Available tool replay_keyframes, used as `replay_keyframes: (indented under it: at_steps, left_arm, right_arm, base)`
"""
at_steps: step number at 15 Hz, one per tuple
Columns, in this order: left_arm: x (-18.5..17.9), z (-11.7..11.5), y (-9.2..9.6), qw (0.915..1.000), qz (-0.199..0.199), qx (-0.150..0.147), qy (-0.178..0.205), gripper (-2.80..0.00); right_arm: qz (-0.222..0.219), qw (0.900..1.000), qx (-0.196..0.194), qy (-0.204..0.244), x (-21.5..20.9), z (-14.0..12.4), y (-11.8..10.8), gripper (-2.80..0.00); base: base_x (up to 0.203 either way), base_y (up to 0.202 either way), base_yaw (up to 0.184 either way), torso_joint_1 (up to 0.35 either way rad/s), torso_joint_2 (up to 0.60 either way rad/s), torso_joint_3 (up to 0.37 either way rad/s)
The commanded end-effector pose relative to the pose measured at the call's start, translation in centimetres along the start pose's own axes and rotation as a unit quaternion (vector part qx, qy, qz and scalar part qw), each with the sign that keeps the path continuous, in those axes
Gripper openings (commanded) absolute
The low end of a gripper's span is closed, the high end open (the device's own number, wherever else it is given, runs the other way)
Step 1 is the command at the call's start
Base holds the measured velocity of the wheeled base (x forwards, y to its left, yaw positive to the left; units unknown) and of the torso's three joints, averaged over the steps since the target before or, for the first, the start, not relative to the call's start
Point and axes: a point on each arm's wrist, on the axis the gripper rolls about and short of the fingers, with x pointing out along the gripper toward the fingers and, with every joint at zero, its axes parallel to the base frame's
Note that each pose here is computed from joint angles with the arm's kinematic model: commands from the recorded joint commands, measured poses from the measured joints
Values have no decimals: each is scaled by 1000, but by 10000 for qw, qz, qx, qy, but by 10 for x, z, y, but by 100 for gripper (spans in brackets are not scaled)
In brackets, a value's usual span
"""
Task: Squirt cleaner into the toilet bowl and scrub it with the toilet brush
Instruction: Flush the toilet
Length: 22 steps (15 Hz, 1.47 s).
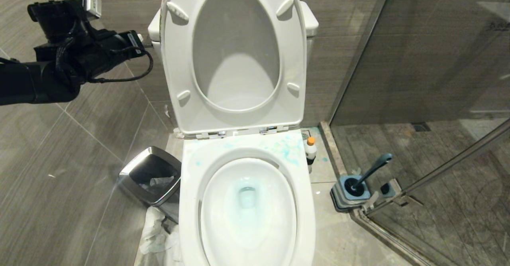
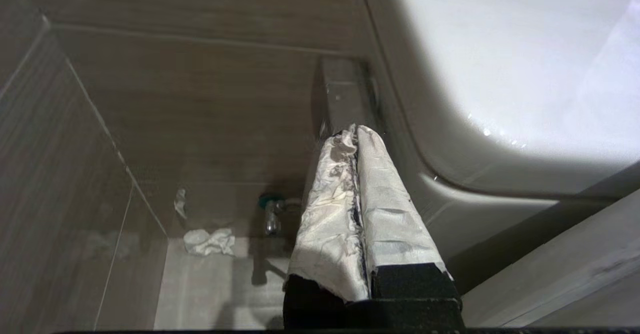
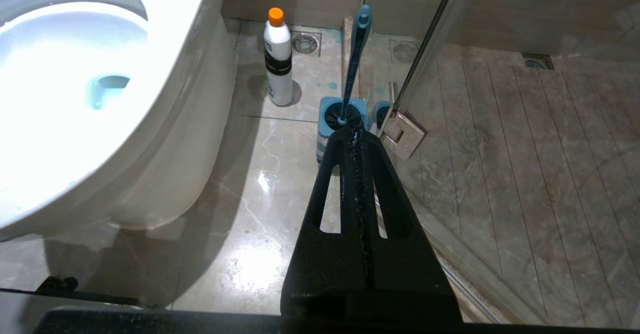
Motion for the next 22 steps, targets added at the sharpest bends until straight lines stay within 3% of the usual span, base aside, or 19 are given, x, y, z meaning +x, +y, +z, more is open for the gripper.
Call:
replay_keyframes:
  at_steps: [1,16,22]
  left_arm:
    - [0,0,-4,10000,-46,-31,23,-280]
    - [17,-27,-2,9997,-47,-2,254,-280]
    - [29,-48,0,9989,-66,193,418,-280]
  right_arm:
    - [4,10000,-4,9,0,0,0,-280]
    - [4,10000,-4,9,0,0,0,-280]
    - [4,10000,-4,9,0,0,0,-280]
  base:
    - [0,0,0,0,0,0]
    - [0,0,0,0,0,0]
    - [0,0,0,0,0,0]
